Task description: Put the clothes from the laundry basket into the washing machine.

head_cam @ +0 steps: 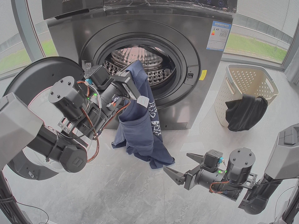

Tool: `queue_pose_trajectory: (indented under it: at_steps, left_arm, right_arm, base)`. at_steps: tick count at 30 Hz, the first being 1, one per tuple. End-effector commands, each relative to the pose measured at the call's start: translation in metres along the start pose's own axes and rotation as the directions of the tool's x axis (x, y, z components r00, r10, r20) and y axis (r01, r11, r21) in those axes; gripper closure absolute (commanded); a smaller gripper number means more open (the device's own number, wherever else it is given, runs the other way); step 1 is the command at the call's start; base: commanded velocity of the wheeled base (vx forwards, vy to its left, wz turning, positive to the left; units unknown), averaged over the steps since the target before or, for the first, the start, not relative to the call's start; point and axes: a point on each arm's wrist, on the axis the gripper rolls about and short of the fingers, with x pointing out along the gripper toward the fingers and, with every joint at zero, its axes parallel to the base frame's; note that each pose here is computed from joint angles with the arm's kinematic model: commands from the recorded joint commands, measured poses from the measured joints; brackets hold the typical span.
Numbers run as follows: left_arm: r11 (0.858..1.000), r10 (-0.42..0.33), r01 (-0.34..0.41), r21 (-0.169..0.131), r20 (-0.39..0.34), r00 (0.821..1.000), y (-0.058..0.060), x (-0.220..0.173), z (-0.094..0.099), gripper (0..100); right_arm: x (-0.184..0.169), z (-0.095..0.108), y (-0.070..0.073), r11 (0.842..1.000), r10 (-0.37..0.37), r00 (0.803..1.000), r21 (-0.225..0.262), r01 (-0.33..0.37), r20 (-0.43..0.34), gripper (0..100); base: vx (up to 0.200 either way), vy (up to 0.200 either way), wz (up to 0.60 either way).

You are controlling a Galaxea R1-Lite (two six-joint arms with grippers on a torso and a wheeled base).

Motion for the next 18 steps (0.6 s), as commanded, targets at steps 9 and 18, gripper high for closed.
queue_pose_trajectory:
  at_steps: [9,18]
  left_arm:
    - [0.994,-0.099,0.101,-0.038,0.060,0.993,-0.036,0.000,0.025,100]
    - [0.990,-0.126,0.132,-0.056,0.112,0.986,-0.046,-0.008,0.056,100]
  right_arm:
    - [0.074,0.002,-0.012,0.999,0.003,0.995,-0.037,0.001,0.103,0]
    - [0.105,0.016,-0.040,0.998,-0.029,0.979,-0.045,0.039,0.200,0]
  base:
    - [0.000,0.000,0.00]
    - [0.000,0.000,0.00]
